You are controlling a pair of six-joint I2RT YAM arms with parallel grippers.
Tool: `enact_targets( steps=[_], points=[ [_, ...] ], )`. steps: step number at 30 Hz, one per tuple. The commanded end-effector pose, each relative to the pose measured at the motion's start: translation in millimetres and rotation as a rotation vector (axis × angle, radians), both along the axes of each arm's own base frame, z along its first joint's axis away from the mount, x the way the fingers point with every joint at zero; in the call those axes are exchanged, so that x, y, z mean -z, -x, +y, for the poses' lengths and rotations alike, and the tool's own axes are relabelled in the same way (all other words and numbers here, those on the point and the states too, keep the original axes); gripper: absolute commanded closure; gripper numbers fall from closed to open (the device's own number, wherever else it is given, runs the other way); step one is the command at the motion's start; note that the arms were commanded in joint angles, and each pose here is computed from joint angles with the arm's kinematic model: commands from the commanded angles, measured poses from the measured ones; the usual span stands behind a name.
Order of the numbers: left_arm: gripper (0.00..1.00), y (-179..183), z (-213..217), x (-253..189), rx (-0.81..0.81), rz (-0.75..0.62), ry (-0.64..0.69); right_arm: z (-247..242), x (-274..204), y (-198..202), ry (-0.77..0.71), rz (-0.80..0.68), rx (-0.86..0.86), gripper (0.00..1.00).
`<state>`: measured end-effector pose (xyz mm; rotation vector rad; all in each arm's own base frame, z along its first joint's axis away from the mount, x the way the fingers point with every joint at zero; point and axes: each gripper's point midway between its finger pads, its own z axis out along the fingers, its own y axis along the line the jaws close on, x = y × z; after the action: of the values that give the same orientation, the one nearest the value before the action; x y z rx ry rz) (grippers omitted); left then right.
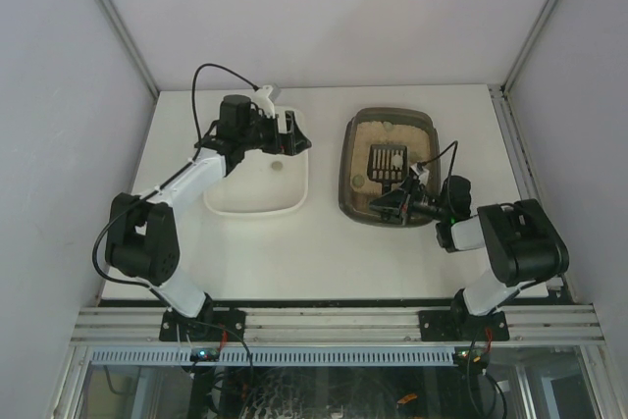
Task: Clean the litter box
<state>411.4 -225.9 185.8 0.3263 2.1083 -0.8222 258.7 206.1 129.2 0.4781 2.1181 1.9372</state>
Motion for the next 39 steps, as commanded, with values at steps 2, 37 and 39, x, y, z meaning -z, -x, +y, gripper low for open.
enact_targets(
  steps=[2,37,39],
  points=[
    [0.00,-3.1,8.5,-29.2,-0.005,-0.079,-0.022,-0.3,-17.8,-9.7,0.081,-0.108,-0.010,1.00],
    [0.00,-21.5,249.6,-19.7,-0.813,0.129,-0.305,157.3,-30.4,-41.3,1.872,-0.659,-0.266,1.00],
    [0.00,-23.4,248.1,-21.6,-0.802,0.123,-0.298,155.9,-36.2,-44.9,1.871,-0.671,-0.230,1.00]
  ],
)
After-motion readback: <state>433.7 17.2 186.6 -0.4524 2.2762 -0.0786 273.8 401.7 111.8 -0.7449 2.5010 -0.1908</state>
